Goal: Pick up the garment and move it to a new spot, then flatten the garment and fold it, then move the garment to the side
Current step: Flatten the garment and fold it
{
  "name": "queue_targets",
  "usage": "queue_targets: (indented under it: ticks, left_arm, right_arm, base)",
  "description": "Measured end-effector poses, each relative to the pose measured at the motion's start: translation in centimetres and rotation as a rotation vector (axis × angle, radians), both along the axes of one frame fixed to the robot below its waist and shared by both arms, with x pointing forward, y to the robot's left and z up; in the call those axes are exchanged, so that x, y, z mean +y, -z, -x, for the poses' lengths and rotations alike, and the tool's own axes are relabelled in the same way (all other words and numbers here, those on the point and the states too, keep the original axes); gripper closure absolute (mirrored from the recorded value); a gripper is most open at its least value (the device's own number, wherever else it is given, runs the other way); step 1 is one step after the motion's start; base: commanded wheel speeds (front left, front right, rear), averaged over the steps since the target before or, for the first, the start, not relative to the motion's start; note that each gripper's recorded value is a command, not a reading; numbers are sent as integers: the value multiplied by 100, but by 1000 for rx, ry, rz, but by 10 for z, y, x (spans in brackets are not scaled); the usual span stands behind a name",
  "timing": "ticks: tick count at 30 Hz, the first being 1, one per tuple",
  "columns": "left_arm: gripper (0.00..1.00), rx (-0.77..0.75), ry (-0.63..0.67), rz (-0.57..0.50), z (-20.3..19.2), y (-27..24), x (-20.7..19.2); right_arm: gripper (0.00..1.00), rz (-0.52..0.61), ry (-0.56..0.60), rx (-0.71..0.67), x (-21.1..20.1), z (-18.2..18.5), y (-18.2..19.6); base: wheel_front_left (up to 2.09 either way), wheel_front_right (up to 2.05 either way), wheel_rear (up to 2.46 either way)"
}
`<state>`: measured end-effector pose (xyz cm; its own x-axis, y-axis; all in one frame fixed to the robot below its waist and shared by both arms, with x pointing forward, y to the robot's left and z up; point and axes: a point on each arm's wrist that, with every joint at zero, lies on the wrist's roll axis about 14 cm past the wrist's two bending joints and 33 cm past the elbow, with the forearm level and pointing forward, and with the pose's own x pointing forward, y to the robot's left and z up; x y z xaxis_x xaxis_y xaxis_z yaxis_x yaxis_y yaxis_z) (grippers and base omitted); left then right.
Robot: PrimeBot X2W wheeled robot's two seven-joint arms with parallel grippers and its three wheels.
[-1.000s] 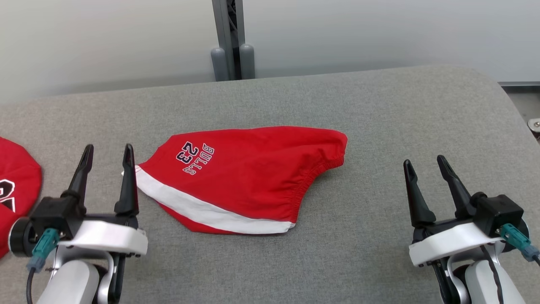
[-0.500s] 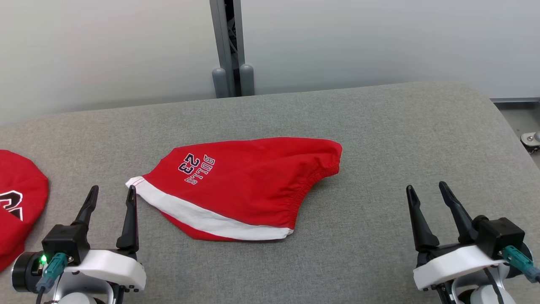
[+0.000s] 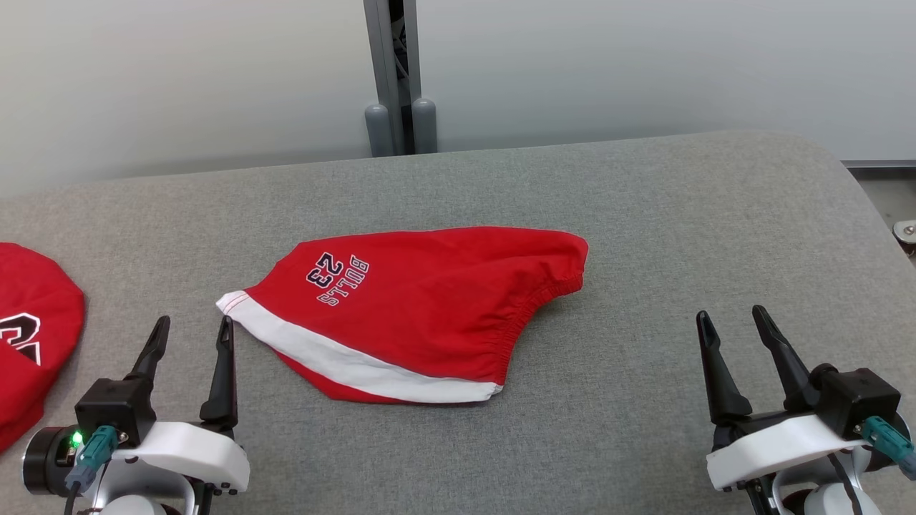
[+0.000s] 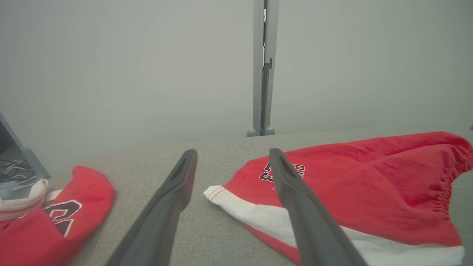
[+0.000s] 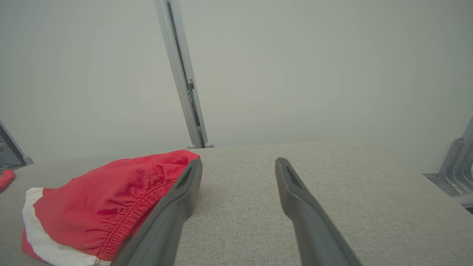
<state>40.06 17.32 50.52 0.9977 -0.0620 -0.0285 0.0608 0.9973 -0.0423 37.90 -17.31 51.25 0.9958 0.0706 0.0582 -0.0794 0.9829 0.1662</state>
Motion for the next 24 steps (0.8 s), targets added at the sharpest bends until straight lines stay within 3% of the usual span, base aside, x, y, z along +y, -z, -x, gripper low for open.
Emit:
queue_targets:
  ticks: [12,17,24]
  left_arm:
    - [0,6,-6,4,-3,1,0]
    - [0,22,11,12,-22,-1,-5]
    - [0,252,60,55,-68,43,-10]
  right_arm:
    - [0,0,-7,9,2,-2,3]
    - [0,2,-17,13,5,-8,4]
    - [0,1,-33,34,10,-22,14]
  base:
    - [0,0,0]
    - [0,0,0]
    - [0,0,0]
